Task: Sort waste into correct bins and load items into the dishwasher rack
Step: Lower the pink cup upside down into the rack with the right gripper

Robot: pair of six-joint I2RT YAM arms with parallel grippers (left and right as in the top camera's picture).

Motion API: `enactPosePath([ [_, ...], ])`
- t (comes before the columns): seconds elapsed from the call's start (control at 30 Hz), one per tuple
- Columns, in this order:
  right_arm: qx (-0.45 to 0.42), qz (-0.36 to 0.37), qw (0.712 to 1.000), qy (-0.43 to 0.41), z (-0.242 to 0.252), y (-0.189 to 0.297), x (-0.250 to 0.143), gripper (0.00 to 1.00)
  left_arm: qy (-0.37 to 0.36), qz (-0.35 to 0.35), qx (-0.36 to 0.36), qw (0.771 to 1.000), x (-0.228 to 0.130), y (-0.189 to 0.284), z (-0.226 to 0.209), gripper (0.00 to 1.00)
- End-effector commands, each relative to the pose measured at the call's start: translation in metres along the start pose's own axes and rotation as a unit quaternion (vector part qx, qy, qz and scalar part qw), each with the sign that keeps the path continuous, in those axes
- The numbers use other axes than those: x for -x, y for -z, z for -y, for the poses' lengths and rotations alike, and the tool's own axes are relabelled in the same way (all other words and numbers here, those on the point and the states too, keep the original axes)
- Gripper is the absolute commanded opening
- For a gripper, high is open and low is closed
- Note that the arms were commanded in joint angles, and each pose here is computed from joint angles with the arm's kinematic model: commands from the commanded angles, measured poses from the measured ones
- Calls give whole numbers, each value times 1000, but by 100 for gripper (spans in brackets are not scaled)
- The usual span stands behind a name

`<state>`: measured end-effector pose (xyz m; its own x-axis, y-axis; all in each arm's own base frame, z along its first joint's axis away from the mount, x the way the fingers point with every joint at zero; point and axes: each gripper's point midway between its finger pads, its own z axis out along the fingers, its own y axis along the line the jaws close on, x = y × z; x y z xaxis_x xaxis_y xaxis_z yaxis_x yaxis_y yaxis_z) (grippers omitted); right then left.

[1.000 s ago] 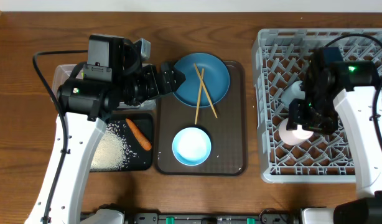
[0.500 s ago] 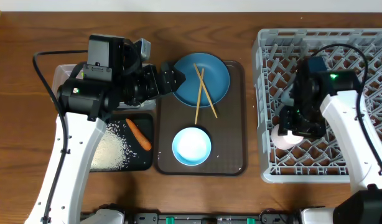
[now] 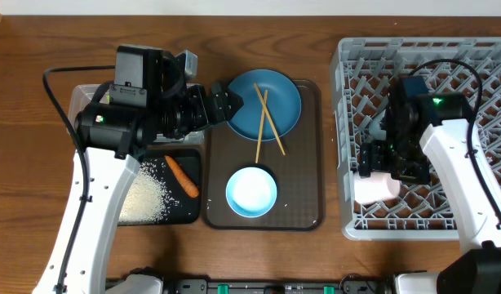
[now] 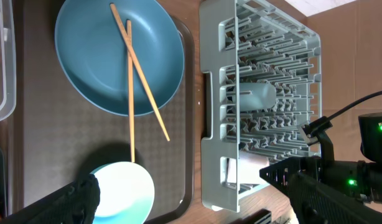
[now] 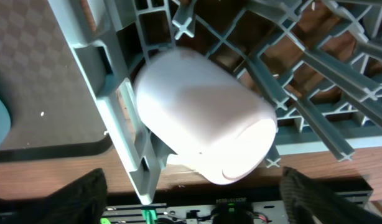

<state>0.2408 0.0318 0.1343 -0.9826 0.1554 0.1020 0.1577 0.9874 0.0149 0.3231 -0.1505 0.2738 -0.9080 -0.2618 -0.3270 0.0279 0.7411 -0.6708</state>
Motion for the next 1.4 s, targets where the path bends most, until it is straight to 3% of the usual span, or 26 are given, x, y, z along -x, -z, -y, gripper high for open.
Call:
enactPosePath([
  [0.0, -6, -5, 1000, 10, -2, -2, -3, 93, 0, -4, 5, 1000, -2, -3, -4, 98],
  [0.3, -7, -8, 1000, 15, -1, -2, -4, 93, 0, -4, 5, 1000, -2, -3, -4, 98],
  [0.47, -26, -21, 999, 7, 11, -1, -10, 84, 0, -4, 5, 1000, -2, -3, -4, 98],
  [0.53, -28, -30, 999, 2, 14, -1, -14, 66, 0, -4, 5, 1000, -2, -3, -4, 98],
  [0.57, -28, -35, 999, -2, 16, -1, -16, 46, 0, -4, 5, 1000, -2, -3, -4, 98],
  [0.6, -29, -40, 999, -4, 18, -1, -18, 19, 0, -4, 5, 1000, -2, -3, -4, 98],
  [0.63, -30, -45, 999, -8, 20, 0, -20, 1, 0, -4, 5, 1000, -2, -3, -4, 98],
  [1.17, -38, -80, 996, -13, 22, -23, -37, 1, 0, -4, 5, 1000, -2, -3, -4, 98],
  [1.37, -33, -60, 998, -11, 20, -31, -27, 1, 0, -4, 5, 1000, -2, -3, -4, 98],
])
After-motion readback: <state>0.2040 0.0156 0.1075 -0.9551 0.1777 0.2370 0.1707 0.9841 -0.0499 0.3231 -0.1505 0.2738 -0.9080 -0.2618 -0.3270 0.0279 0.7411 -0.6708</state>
